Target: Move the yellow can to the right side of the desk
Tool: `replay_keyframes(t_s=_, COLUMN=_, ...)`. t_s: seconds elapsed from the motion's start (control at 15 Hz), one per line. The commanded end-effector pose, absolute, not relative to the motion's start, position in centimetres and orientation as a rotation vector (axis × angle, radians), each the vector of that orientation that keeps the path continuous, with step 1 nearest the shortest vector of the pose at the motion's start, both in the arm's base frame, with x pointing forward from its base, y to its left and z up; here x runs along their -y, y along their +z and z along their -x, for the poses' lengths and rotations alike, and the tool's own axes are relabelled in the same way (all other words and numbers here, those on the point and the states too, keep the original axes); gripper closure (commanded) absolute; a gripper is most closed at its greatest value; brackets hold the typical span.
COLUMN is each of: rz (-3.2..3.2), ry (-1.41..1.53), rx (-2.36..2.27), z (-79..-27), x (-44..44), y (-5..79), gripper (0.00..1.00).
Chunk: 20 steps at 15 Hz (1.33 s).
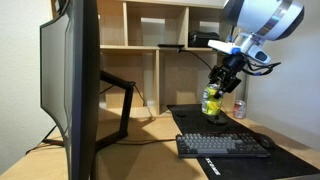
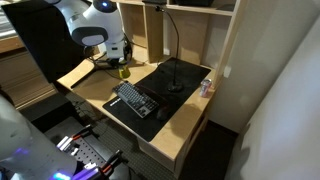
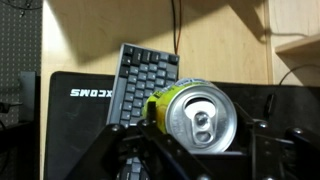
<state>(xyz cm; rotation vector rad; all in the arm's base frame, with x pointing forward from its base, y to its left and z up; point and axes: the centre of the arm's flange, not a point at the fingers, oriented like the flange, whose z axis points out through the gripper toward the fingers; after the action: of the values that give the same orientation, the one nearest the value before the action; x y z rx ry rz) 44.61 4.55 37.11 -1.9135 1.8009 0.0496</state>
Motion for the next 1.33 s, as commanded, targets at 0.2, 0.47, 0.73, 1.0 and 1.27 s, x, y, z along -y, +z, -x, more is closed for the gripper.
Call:
replay_keyframes(t_s=0.2, rz=1.515, ry=-0.008, rx=-2.124, z=-51.9, x=11.9, y=34.7, gripper=0.55)
replay_keyframes(t_s=0.47, rz=1.413, ry=0.01, rx=-2.14, z=-50.7, x=15.3, y=35.4, gripper=0.3)
replay_keyframes(t_s=0.73, rz=1.32, ry=-0.004, rx=-2.157, z=-53.3, x=16.4, y=35.3, gripper=0.55)
replay_keyframes(t_s=1.0, rz=1.079, ry=-0.196, rx=-2.326, z=-57.8, x=24.6, y=33.8, gripper=0.55)
replay_keyframes(t_s=1.27, rz=0.879, ry=-0.269, rx=-2.526, z=-59.9, x=29.5, y=30.3, gripper=0.55)
